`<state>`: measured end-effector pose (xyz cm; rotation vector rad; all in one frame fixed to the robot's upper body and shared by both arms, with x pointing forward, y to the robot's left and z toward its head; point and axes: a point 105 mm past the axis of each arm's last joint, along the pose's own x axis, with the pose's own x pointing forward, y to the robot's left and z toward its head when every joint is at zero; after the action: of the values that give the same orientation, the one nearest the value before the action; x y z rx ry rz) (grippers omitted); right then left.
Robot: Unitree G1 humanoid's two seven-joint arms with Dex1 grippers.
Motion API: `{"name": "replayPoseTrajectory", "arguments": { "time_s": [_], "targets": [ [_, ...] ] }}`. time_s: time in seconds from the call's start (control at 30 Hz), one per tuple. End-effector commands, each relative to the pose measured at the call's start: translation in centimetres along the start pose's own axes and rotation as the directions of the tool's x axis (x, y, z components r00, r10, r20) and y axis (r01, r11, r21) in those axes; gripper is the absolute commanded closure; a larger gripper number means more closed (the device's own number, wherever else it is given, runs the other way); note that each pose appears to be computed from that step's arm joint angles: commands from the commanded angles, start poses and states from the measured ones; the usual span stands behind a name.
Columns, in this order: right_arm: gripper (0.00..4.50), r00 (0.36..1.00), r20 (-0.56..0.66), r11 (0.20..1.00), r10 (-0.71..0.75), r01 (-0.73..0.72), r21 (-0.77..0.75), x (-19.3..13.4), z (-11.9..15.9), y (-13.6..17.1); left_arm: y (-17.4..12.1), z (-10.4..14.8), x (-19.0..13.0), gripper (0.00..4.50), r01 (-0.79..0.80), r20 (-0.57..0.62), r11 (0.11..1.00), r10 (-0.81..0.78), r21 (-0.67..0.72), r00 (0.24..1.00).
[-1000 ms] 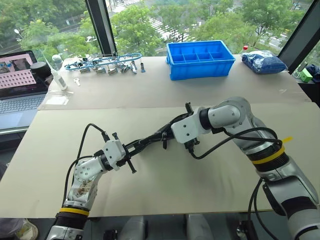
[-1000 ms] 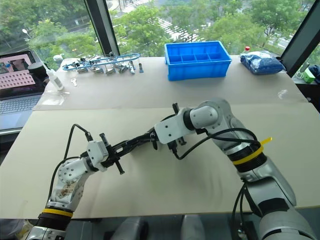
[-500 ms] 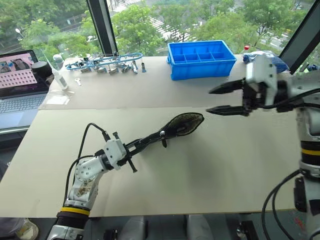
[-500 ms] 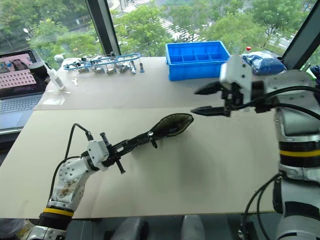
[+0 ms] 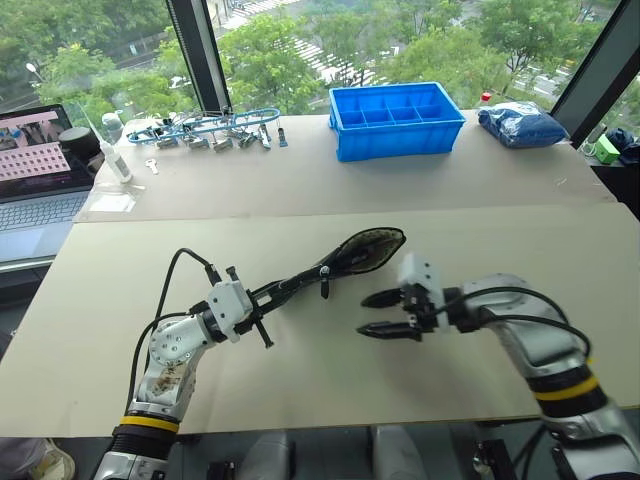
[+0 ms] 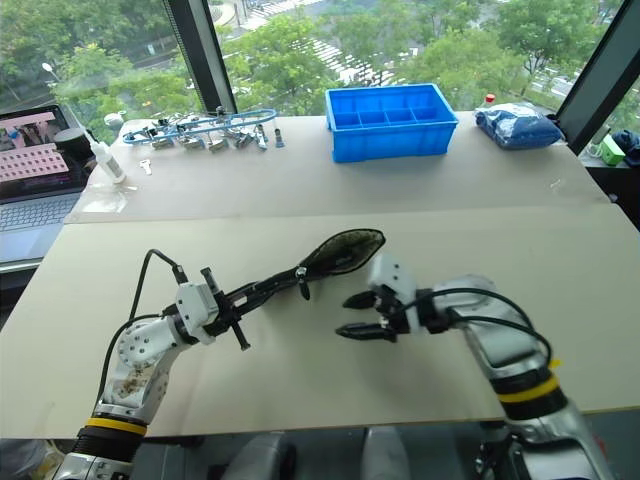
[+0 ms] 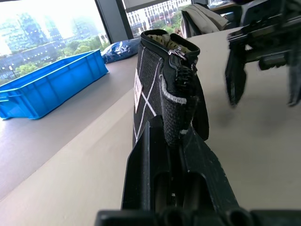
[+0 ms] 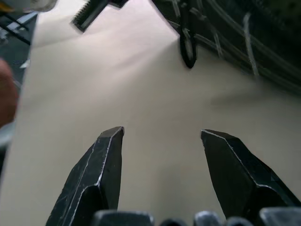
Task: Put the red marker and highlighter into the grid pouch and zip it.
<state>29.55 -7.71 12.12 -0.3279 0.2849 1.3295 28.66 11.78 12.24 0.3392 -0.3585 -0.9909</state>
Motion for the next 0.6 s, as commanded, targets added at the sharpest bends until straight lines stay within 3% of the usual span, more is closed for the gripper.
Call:
{"name": "replayPoseTrajectory", "arguments": {
  "time_s": [0.03, 0.2, 0.3, 0.43, 0.6],
  "targets": [
    [1.6, 0.995, 0.082, 0.997, -0.058, 0.062, -0.047, 1.2, 3.2, -1.5, 0.2, 0.5, 0.0, 4.5, 0.003, 0.011, 0.999, -0.004, 0.035, 1.0],
    [1.6, 0.985, 0.172, 0.999, -0.028, 0.033, -0.03, 2.3, 6.0, -1.4, 0.2, 0.5, -0.1, 4.5, 0.001, 0.011, 0.999, -0.001, 0.036, 1.0],
    [1.6, 0.972, 0.226, 0.998, 0.068, -0.065, -0.021, 2.1, 7.7, 0.2, 0.2, 0.4, -0.1, 4.5, -0.003, 0.01, 0.999, 0.003, 0.036, 1.0],
    [2.63, 0.974, 0.208, 0.996, 0.088, -0.085, -0.024, 2.1, 7.6, 0.4, 0.3, 0.3, -0.1, 4.5, -0.006, 0.01, 0.999, 0.006, 0.035, 1.0],
    [4.39, 0.971, 0.206, 0.993, 0.119, -0.113, -0.045, 1.9, 7.5, 0.9, 0.3, 0.3, 0.0, 4.5, -0.006, 0.014, 0.999, 0.006, 0.035, 1.0]
  ]
}}
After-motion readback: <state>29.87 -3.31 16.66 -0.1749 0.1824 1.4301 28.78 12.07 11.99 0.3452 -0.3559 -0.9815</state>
